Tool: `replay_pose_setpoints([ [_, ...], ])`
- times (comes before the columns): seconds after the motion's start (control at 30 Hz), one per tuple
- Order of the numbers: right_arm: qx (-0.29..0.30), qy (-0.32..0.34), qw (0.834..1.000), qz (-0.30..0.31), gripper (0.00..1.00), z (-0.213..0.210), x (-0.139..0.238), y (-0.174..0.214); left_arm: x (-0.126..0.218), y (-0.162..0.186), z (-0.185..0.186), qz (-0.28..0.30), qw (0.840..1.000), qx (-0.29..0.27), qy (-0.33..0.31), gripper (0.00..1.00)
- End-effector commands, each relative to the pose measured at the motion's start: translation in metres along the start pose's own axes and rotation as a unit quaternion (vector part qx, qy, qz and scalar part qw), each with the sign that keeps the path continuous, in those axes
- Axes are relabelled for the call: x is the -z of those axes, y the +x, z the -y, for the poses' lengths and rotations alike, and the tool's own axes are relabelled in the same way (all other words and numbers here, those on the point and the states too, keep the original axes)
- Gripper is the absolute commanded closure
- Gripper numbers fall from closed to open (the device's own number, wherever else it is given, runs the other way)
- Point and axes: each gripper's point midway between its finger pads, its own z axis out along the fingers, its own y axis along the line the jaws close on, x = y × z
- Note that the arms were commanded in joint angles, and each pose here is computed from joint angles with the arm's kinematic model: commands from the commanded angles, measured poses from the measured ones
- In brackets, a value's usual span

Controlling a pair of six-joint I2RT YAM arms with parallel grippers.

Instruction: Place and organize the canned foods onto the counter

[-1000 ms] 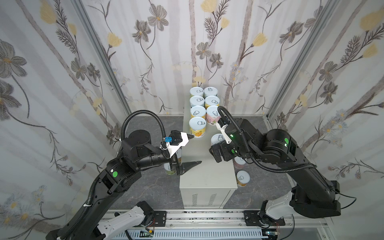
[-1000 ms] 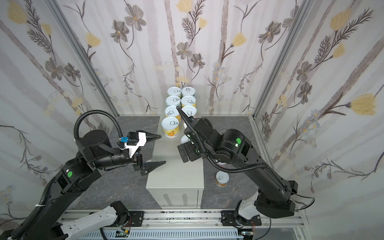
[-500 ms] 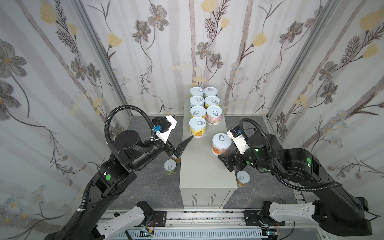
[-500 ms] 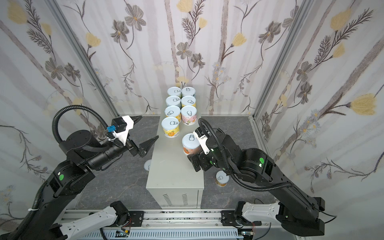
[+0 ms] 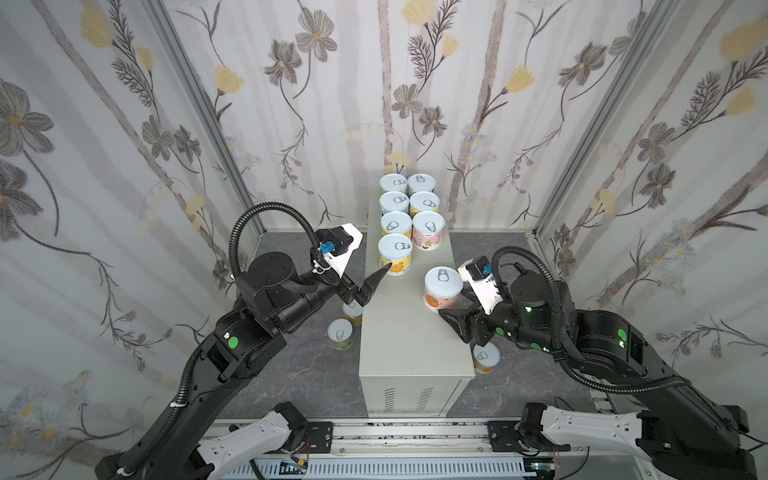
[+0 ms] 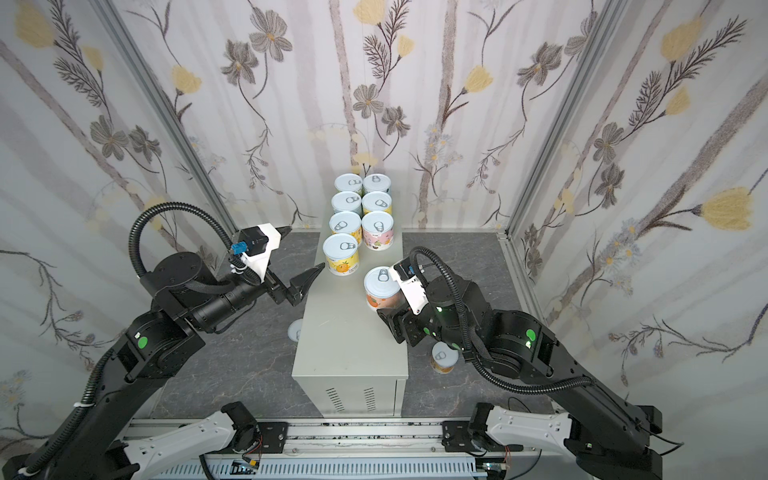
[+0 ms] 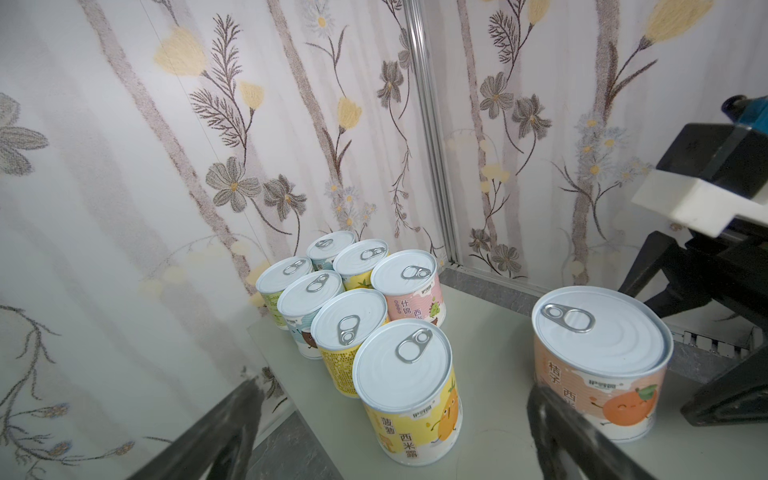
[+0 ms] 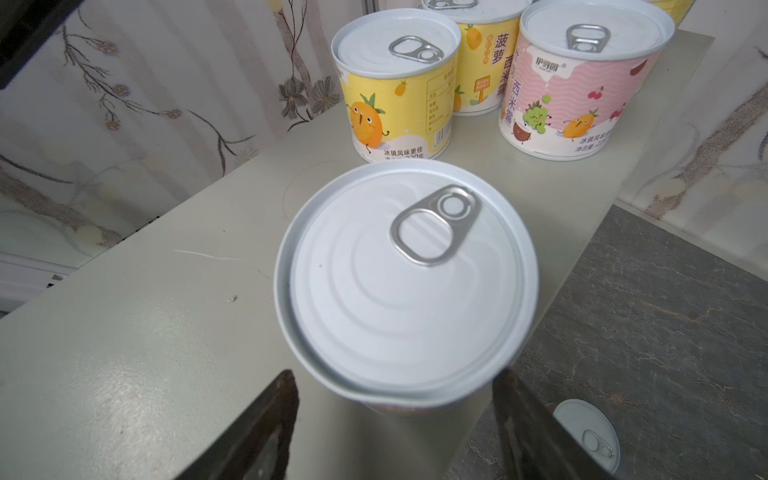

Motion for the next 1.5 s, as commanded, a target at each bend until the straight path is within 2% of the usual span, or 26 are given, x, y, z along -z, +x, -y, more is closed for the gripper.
replay_pose_setpoints([
  [0.0,0.009,0.006,1.000,0.018,0.27,0.000,-0.007,-0.011,0.000,0.010,-0.004,-0.023,1.000,0.017,-0.011,0.00],
  [0.23,0.006,0.019,0.999,0.030,0.30,0.011,-0.011,-0.019,0.001,0.053,-0.008,-0.079,0.995,0.053,-0.040,0.00],
  [0.43,-0.003,0.018,0.999,0.035,0.31,0.022,-0.017,-0.022,-0.004,0.080,0.002,-0.104,0.992,0.069,-0.025,0.11],
  [0.5,-0.003,0.011,0.999,0.040,0.31,0.021,-0.018,-0.025,-0.006,0.082,0.006,-0.102,0.992,0.073,-0.017,0.17],
  [0.7,0.001,0.018,0.999,0.038,0.32,0.029,-0.028,-0.025,-0.013,0.087,0.012,-0.085,0.993,0.076,-0.003,0.19],
  [0.87,-0.002,0.029,0.999,0.038,0.33,0.038,-0.037,-0.027,-0.014,0.078,0.012,-0.050,0.996,0.079,-0.005,0.22],
  [1.07,-0.003,0.026,0.999,0.039,0.34,0.042,-0.044,-0.030,-0.019,0.071,0.012,-0.018,0.997,0.080,-0.004,0.23],
  [1.47,-0.013,0.042,0.999,0.021,0.37,0.057,-0.056,-0.023,-0.026,0.076,0.014,-0.002,0.998,0.067,-0.001,0.25],
])
